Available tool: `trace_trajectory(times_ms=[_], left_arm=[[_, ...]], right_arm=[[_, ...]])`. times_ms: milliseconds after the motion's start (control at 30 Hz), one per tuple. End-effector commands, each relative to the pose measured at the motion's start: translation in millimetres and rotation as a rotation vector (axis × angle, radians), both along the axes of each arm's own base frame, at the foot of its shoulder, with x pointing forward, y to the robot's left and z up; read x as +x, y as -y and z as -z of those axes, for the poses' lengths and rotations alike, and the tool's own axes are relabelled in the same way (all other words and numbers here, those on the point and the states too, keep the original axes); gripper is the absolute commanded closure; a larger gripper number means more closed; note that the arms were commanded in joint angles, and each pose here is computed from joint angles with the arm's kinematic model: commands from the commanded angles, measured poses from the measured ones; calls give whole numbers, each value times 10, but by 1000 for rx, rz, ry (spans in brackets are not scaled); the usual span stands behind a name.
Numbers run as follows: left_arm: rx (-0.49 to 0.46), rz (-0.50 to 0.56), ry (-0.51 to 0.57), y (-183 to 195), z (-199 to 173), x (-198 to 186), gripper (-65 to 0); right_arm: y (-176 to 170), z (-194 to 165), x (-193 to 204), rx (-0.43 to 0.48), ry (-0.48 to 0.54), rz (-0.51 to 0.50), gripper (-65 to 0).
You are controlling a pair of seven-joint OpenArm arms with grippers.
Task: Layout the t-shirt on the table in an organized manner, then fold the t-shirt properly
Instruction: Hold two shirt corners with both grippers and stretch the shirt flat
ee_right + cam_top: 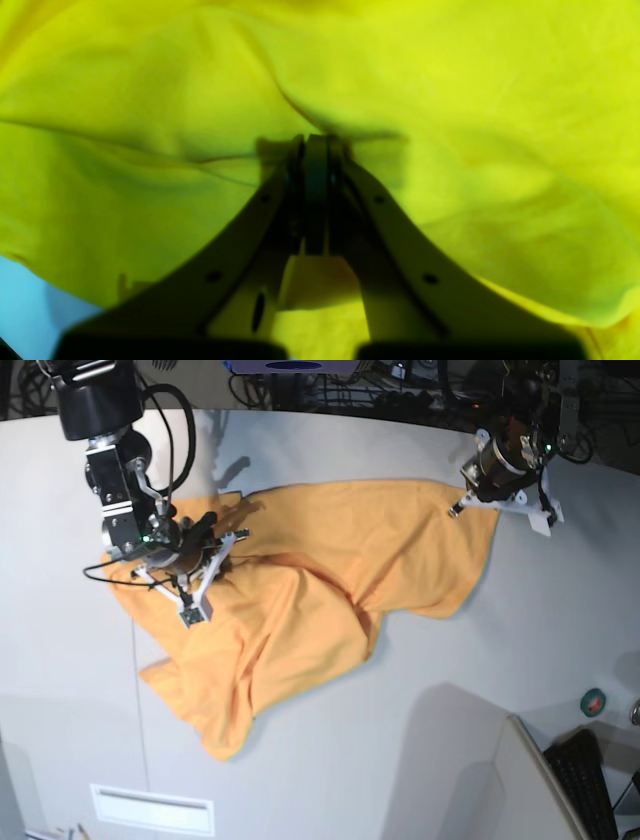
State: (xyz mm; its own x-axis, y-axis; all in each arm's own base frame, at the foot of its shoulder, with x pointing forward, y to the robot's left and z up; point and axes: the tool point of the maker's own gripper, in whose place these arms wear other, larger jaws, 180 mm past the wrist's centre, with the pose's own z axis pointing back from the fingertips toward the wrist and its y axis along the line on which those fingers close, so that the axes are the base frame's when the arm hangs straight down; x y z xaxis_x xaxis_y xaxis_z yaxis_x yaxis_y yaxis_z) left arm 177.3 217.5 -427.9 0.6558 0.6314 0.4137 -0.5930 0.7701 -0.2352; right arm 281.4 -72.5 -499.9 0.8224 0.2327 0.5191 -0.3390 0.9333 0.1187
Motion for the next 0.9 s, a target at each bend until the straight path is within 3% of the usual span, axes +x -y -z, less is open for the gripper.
trace_trajectory(times_ms=[0, 100, 200, 333, 467, 600, 633, 767, 800, 867], left_arm=[[27, 16, 50, -59, -91, 144, 0], [33, 4, 41, -134, -4, 250, 0], [53, -37, -35, -323, 227, 113, 0], [116, -98, -74, -828, 338, -173, 0], [131, 5, 32, -987, 231, -221, 0], [126, 37, 82, -1034, 166, -246, 0], [121, 40, 93, -1028, 156, -242, 0], [112, 60, 128, -1016, 111, -223, 0], [107, 74, 132, -986, 110, -209, 0], [94, 104, 143, -928, 120, -203, 0]], right_arm=[[-29, -67, 26, -6, 11, -3, 0], [-131, -321, 16, 27, 102, -10, 0], [-174, -573, -69, 52, 172, -4, 0], [126, -734, -174, 77, 213, 155, 0], [572, -768, -243, 79, 259, 346, 0], [833, -709, -372, 115, 243, 460, 0], [887, -715, -397, 146, 244, 485, -24], [1119, -709, -528, 257, 245, 583, -306], [1175, -684, -579, 271, 241, 596, -336], [1229, -640, -648, 283, 235, 593, -326]])
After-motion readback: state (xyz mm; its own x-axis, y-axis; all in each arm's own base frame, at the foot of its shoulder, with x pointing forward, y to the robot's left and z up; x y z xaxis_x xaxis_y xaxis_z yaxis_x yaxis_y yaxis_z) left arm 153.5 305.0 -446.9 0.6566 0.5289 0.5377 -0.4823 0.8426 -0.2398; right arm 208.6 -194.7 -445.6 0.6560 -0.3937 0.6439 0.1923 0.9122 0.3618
